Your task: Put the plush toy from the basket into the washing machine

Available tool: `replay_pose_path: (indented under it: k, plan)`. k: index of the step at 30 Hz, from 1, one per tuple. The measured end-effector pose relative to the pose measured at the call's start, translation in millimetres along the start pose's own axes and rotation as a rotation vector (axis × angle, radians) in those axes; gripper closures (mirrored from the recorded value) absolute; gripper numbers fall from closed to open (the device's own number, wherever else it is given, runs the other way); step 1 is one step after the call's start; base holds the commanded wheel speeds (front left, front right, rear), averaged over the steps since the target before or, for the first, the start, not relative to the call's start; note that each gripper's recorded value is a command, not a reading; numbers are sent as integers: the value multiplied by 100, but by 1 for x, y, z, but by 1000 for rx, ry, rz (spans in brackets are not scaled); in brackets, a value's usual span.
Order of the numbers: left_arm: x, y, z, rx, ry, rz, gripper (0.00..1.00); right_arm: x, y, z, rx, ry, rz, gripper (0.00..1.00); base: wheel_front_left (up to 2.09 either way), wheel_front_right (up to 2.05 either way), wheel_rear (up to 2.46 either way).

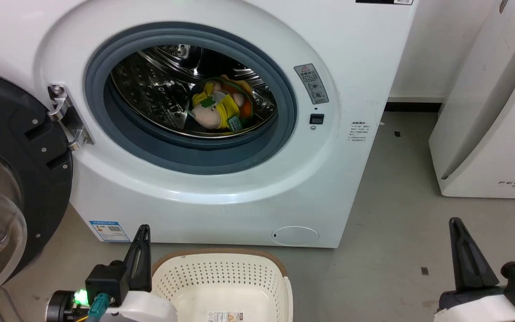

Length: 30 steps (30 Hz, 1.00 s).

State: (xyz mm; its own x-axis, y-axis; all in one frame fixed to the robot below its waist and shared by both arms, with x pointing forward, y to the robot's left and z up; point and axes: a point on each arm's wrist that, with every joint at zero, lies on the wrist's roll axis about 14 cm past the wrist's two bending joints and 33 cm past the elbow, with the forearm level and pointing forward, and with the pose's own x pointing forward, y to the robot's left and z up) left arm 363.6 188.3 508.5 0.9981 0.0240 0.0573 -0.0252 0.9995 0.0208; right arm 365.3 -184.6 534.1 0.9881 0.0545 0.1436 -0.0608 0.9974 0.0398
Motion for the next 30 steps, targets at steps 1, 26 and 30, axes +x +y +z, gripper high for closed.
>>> replay_pose_path:
  k: [1, 26, 30]
  plan:
    - [0, 0, 0, 0, 2, -1, 100, 0, 0, 0, 0, 2, 1, 100, 0, 0, 0]
    - [3, -4, 4, 4, 16, -10, 100, 1, 6, -4, -15, 42, 18, 100, 0, 0, 0]
    - [3, -4, 5, 5, 17, -12, 100, 1, 7, -5, -18, 51, 21, 100, 0, 0, 0]
